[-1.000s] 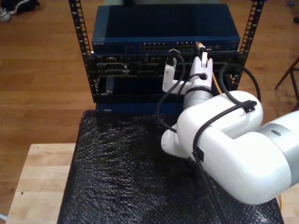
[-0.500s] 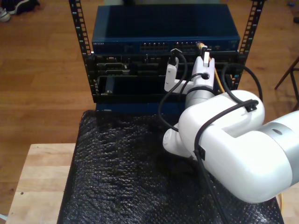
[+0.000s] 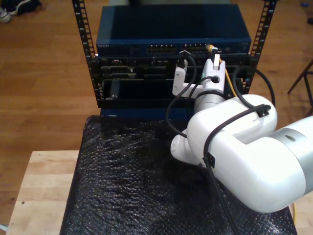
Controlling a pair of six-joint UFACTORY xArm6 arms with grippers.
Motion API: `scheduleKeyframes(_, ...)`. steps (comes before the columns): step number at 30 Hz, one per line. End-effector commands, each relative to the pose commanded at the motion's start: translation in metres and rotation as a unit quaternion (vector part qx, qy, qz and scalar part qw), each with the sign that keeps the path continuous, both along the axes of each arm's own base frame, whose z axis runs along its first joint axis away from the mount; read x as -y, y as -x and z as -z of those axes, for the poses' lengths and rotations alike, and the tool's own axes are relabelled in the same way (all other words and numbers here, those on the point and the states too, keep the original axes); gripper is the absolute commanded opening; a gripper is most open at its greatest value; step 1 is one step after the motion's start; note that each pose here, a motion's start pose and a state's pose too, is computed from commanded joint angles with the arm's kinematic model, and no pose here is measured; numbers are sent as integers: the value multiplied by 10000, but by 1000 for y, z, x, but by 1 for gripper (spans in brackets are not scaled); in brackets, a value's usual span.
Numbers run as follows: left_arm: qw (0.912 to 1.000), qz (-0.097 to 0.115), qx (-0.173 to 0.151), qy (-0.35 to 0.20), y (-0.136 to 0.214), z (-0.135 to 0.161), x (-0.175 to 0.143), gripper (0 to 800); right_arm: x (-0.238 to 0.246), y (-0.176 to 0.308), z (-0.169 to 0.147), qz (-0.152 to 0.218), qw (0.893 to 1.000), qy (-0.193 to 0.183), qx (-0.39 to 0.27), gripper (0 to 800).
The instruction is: Grab the cable and plug it in
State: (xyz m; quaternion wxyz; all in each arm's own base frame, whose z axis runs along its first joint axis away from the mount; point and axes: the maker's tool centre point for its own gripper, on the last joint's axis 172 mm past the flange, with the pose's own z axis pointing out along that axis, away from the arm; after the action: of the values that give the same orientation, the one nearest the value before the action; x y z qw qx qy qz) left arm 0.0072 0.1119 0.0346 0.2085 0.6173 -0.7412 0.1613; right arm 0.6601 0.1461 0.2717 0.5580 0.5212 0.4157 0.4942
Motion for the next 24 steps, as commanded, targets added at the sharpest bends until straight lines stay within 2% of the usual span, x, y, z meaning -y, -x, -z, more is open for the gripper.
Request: scheduleKeyframes(24,10000,0,0,0,0,0,0,800,-13,-1,4,-77,10000,-3,11,0)
